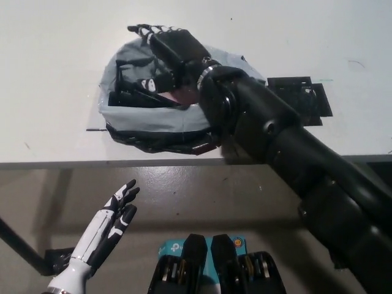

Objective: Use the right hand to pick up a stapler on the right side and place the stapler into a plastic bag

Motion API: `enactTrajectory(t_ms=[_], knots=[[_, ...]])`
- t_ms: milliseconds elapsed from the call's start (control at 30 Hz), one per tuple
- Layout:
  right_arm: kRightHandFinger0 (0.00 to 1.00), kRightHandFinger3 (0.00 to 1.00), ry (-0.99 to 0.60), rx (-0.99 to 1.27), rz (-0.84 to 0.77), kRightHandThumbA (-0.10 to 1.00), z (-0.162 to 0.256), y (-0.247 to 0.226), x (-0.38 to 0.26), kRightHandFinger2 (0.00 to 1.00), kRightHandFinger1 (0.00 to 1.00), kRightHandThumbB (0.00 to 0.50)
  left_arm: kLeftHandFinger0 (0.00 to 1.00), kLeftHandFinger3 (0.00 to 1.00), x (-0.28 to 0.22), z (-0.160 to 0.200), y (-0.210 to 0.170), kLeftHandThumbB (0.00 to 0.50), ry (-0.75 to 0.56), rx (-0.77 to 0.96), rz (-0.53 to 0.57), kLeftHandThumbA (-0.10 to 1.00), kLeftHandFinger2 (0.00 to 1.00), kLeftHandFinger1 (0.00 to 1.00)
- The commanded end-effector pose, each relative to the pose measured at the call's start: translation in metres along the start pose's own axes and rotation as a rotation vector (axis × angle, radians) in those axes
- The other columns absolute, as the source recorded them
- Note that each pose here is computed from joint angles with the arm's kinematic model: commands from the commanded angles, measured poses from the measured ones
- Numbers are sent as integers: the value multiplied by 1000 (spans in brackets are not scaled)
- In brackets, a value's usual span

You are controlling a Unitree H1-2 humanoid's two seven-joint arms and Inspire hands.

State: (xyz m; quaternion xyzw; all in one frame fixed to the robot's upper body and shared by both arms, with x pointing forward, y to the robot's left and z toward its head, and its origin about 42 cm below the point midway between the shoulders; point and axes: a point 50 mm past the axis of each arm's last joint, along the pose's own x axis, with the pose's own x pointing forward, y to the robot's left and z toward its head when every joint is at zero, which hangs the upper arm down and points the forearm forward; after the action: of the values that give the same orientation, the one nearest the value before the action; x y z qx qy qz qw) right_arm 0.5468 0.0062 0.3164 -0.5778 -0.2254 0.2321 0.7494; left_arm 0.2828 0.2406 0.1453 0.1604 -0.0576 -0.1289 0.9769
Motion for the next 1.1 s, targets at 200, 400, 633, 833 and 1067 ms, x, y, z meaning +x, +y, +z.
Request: enactTrajectory(t_ms=[200, 400, 633, 833, 1067], knots=[[1000, 1000, 33, -57, 8, 756, -27, -48, -4, 1000, 1000, 428, 1000, 1000, 1, 9, 5, 17, -55, 26, -4, 950, 1000, 1000], [1000, 1000, -68, 29, -158, 874, -36, -109, -29, 1000, 1000, 436, 1000, 1000, 2, 8, 2, 0, -49, 15, -4, 960, 1000, 1000], [1000, 1000, -301, 204, -475, 928, -21, -214, -144, 1000, 1000, 389, 1000, 1000, 12, 11, 10, 26, -73, 6, 26, 969, 1000, 1000], [1000, 1000, -406, 293, -643, 954, -23, -217, -241, 1000, 1000, 396, 1000, 1000, 20, 15, 23, 15, -96, -48, 101, 968, 1000, 1000], [1000, 1000, -436, 491, -874, 1000, -17, -123, -363, 1000, 1000, 302, 1000, 1000, 29, 13, 32, 2, -109, -85, 108, 1000, 1000, 1000]])
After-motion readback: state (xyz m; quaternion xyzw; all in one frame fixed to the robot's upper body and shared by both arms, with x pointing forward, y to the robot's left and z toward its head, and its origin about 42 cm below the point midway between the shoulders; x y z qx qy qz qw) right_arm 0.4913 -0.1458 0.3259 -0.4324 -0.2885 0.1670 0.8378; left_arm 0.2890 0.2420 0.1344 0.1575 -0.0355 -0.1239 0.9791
